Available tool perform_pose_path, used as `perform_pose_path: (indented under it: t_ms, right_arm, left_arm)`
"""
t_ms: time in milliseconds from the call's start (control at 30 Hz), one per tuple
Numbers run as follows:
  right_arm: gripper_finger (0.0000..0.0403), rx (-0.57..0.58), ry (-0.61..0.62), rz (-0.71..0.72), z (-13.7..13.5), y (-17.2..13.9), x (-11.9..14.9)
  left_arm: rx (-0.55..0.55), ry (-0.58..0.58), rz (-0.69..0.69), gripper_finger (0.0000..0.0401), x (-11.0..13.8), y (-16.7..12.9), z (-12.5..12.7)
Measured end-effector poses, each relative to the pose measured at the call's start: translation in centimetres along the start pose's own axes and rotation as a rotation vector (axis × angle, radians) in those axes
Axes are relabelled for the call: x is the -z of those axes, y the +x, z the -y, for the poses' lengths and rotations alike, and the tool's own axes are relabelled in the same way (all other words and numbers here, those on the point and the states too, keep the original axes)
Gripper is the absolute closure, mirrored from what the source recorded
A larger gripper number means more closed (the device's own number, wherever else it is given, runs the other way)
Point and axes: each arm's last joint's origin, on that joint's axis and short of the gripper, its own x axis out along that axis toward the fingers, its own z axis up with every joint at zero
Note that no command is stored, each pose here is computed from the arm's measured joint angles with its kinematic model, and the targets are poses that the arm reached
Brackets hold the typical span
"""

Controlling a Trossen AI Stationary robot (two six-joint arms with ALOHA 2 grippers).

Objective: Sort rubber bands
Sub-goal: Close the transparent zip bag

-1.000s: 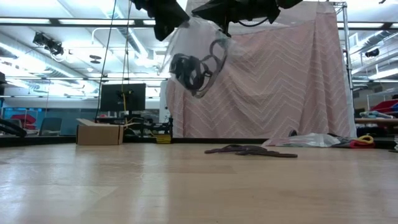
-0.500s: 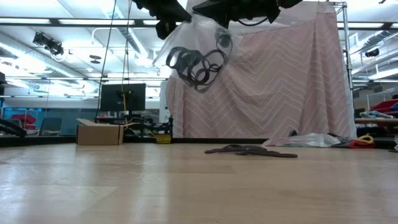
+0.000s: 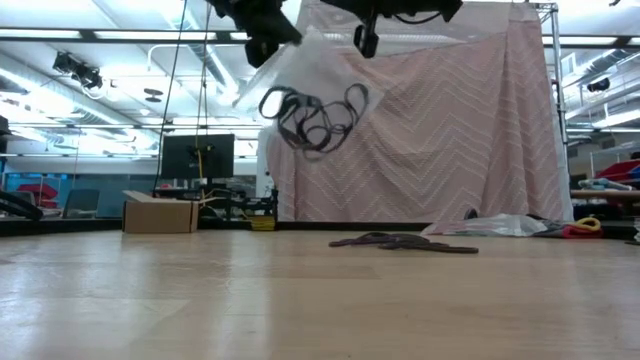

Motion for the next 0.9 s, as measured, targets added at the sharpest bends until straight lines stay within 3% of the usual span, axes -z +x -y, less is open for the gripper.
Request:
perform_pose_path:
  t_ms: [133, 367, 533, 700, 900]
  right_arm:
    - [0.036, 0.023, -0.022, -0.065, 0.16, 0.1, 0.77]
    - [0.0255, 0.052, -0.06, -0.063, 0.29, 0.15, 0.85]
    - [0.0222, 0.055, -0.063, -0.061, 0.35, 0.35, 0.89]
    - [0.0254, 0.048, -0.064, -0.068, 0.11, 0.6, 1.05]
    - [0.037, 0.04, -0.071, -0.068, -0.21, 0.82, 1.15]
  left_arm:
    - [0.022, -0.012, 0.016, 0.0401, -0.17, 0.0, 0.07]
    - [0.039, -0.008, 0.025, 0.0401, -0.27, 0.0, 0.12]
    - [0.056, 0.003, 0.062, 0.0401, -0.66, 0.0, 0.22]
    - [0.06, -0.001, 0.091, 0.0401, -0.96, -0.02, 0.25]
    - [0.062, 0.002, 0.097, 0.0401, -1.03, -0.03, 0.26]
